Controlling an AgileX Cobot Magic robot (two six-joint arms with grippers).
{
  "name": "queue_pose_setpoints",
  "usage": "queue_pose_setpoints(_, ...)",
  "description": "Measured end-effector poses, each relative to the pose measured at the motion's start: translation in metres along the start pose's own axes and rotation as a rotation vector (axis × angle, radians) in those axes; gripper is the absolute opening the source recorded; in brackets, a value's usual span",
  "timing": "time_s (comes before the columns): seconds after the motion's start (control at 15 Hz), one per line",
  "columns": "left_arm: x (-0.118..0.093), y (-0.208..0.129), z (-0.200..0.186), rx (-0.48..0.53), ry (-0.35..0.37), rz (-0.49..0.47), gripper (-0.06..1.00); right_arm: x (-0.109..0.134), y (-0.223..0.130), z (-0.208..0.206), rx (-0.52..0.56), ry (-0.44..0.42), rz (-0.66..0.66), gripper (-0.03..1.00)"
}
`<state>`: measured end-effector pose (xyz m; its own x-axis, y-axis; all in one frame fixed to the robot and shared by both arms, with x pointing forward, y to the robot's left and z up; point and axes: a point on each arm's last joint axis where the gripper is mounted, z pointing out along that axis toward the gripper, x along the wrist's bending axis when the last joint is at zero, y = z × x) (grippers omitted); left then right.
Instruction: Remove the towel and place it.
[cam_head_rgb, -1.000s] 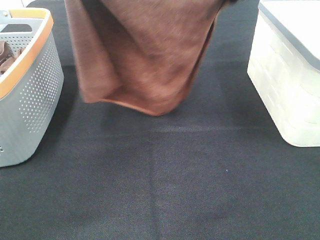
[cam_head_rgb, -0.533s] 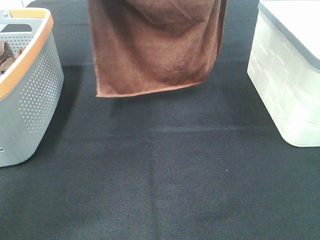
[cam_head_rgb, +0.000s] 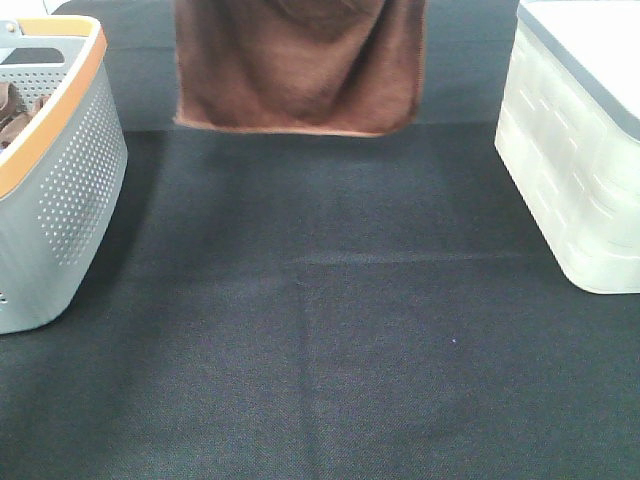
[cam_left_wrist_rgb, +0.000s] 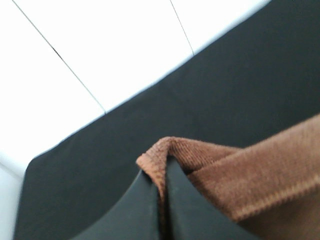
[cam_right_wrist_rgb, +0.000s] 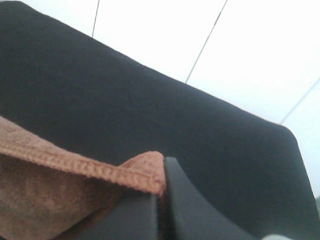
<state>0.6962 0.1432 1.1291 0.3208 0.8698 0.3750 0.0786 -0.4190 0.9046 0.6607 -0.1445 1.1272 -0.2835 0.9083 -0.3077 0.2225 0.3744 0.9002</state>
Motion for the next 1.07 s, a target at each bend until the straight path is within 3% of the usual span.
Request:
queue_pose_setpoints(0.2, -0.002, -0.005, 0.014, -0.129, -0.031, -0.054, 0.00, -0.018, -0.019, 0.025, -0.037, -0.001, 0.043, 0.00)
queue_pose_setpoints(0.33, -0.012, -0.022, 0.029, -0.135, -0.060, -0.055, 0.00, -0.024, -0.036, 0.041, -0.024, 0.001, 0.058, 0.00)
queue_pose_setpoints(0.53, -0.025, -0.066, 0.051, 0.063, -0.064, -0.050, 0.00, -0.021, -0.067, 0.056, 0.154, -0.031, 0.142, 0.00)
queue_pose_setpoints(0.73, -0.033, -0.073, 0.044, 0.250, -0.045, -0.063, 0.00, -0.013, -0.081, 0.053, 0.320, -0.018, 0.218, 0.00)
queue_pose_setpoints(0.87, -0.041, -0.080, 0.035, 0.421, -0.047, -0.123, 0.00, -0.005, -0.090, 0.048, 0.442, 0.062, 0.233, 0.00)
queue_pose_setpoints(1.07, -0.061, -0.092, 0.016, 0.707, -0.122, -0.029, 0.00, 0.010, -0.102, 0.037, 0.636, 0.244, 0.218, 0.00)
